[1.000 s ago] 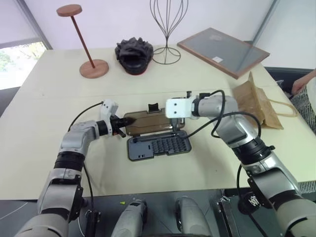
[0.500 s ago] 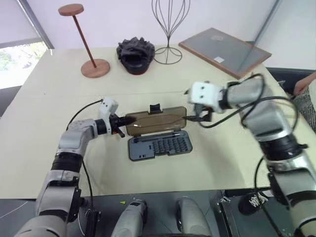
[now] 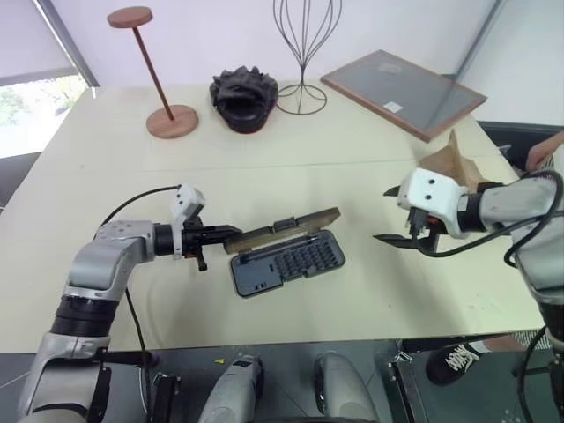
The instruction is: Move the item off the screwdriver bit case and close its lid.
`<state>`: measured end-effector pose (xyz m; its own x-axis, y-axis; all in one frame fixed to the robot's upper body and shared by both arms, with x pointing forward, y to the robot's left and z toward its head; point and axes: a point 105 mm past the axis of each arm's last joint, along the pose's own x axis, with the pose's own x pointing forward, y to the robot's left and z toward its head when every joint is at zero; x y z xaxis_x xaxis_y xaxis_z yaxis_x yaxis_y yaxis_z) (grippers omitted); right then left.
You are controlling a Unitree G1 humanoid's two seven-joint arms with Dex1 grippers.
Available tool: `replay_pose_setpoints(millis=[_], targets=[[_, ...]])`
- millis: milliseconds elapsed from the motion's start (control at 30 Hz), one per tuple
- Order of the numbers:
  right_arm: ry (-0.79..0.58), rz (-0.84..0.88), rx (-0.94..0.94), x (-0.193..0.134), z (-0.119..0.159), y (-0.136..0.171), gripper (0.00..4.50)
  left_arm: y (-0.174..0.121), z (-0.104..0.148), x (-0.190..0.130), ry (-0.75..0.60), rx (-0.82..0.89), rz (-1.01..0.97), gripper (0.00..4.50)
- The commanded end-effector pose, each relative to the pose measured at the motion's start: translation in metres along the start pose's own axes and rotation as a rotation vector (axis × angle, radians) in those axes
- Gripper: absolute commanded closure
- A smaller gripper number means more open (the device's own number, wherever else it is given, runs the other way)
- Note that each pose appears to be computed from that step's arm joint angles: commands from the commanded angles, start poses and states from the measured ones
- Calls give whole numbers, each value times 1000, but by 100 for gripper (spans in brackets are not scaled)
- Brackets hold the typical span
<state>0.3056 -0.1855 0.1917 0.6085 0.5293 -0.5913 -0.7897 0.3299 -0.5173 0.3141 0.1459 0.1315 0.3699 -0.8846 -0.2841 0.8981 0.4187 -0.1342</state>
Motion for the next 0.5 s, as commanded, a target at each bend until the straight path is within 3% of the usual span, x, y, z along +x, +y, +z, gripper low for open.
replay_pose_setpoints(millis=[33,233,367,500], targets=[[-37,-54,18,-4,9,-5,4,-19,7,-5,22,32,-81,450],[-58,-31,59,1,14,4,4,-43,-6,-9,98,20,-181,450],[-70,-31,87,2,18,5,4,-41,-5,-10,100,21,-179,450],[-88,-23,119,5,22,9,4,-27,12,-7,57,46,-137,450]])
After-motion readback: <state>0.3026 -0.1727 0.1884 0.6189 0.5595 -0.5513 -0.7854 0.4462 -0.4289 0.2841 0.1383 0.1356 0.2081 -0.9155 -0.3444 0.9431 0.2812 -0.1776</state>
